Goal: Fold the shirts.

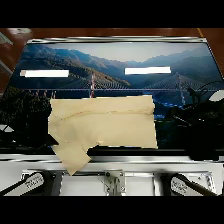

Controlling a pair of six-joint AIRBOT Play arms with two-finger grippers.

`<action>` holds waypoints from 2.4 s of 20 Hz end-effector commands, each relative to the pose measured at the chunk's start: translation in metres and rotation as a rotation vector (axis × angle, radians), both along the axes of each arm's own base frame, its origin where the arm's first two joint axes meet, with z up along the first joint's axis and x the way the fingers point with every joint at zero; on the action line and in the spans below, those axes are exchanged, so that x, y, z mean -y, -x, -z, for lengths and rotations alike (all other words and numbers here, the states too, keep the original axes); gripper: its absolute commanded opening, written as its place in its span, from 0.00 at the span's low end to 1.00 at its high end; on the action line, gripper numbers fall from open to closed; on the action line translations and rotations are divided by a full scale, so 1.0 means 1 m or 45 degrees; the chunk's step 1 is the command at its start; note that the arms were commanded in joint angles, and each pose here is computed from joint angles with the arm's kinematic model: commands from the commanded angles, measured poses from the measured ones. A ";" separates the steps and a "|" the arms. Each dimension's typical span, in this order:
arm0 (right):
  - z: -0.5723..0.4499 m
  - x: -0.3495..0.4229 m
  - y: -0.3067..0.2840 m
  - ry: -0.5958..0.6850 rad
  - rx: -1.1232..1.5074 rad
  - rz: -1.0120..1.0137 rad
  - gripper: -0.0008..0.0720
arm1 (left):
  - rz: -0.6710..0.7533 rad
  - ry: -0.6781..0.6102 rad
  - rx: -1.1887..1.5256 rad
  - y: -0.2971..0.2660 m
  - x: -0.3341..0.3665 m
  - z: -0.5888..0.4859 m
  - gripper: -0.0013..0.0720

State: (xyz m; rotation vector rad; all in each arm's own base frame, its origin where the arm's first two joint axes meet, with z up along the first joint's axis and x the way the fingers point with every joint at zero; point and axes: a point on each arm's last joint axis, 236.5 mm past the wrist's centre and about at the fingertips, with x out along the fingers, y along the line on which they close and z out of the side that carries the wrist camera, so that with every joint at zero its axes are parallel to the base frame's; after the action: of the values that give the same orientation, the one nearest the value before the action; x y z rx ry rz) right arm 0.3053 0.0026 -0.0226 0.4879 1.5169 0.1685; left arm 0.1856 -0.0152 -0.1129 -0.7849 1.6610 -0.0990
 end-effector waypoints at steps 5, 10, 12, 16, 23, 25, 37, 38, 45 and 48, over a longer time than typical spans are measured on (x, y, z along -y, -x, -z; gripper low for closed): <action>0.000 -0.002 0.002 -0.017 -0.007 0.020 0.95 | 0.045 0.032 0.038 -0.018 0.041 0.020 0.29; 0.039 -0.002 0.056 0.005 -0.239 -0.009 0.95 | 0.107 0.139 0.106 -0.021 0.057 -0.003 0.08; 0.058 -0.029 0.077 -0.123 -0.294 0.008 0.95 | 0.118 0.125 0.153 -0.024 0.056 -0.011 0.08; 0.083 -0.044 0.096 -0.173 -0.343 0.104 0.95 | 0.134 0.111 0.214 -0.026 0.057 -0.024 0.08; 0.101 -0.064 0.098 -0.179 -0.346 0.176 0.83 | 0.082 0.165 0.340 -0.044 0.067 -0.046 0.08; 0.108 -0.081 0.092 -0.166 -0.316 0.135 0.83 | 0.069 0.180 0.349 -0.046 0.069 -0.049 0.08; 0.024 -0.091 -0.001 -0.157 0.130 -0.049 0.10 | 0.176 0.019 0.780 -0.131 0.041 -0.141 0.07; 0.018 -0.087 -0.016 -0.136 0.181 -0.037 0.10 | 0.184 0.007 0.814 -0.139 0.040 -0.151 0.07; 0.012 -0.068 -0.106 -0.067 0.363 0.043 0.10 | 0.176 0.002 0.856 -0.201 0.035 -0.154 0.07; 0.014 -0.059 -0.142 -0.032 0.451 0.089 0.10 | 0.153 0.008 0.850 -0.235 0.026 -0.145 0.07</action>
State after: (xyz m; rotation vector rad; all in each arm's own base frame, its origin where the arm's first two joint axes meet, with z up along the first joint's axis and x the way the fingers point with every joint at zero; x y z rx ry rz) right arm 0.4091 0.0716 -0.0385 0.5117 1.2418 0.2444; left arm 0.3899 -0.0479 0.0375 -0.5533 1.0814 -0.4155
